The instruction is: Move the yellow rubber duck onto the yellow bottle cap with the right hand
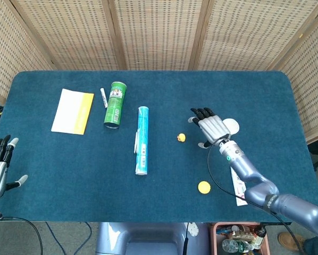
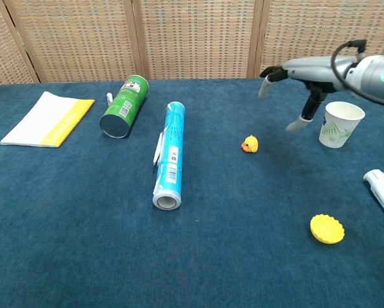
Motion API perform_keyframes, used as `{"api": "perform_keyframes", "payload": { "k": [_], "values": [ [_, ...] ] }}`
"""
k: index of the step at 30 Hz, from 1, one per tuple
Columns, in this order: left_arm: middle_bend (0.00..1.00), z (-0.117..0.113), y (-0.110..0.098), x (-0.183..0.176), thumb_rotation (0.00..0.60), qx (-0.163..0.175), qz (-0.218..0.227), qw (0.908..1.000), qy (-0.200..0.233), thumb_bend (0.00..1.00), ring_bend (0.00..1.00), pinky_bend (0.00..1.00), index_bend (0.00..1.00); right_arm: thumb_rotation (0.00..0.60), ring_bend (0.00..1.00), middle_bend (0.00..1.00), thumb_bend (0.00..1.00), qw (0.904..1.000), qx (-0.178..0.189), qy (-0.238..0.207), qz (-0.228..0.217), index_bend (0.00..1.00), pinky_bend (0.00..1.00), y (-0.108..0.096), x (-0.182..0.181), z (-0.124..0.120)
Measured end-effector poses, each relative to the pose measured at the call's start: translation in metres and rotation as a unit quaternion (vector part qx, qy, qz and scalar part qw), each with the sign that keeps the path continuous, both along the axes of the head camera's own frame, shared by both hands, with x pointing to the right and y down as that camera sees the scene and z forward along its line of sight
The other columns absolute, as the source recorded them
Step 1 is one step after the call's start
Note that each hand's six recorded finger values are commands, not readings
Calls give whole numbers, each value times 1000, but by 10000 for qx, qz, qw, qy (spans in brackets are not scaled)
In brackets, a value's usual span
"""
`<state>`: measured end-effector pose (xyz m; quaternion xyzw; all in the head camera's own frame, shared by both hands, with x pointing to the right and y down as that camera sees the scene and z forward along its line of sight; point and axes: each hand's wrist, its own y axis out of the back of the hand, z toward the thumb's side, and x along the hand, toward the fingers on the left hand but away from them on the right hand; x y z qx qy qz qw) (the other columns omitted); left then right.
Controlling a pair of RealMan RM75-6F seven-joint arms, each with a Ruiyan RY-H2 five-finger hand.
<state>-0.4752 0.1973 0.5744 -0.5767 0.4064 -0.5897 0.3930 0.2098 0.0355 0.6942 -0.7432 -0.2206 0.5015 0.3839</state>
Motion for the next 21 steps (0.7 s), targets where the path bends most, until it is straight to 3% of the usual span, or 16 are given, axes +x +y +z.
{"api": "perform_keyframes", "payload": {
  "k": [8,21],
  "values": [
    [0,9,-6,-5,600,-62,-95,9999,-127,0,0,0,0,600,0,0,299,9996,-281,33,-19,351,0,2,-30,40],
    [0,8,-6,-7,600,-71,-130,9998,-92,0,0,0,0,600,0,0,302,9989,-447,142,-11,362,0,4,-36,66]
  ]
}}
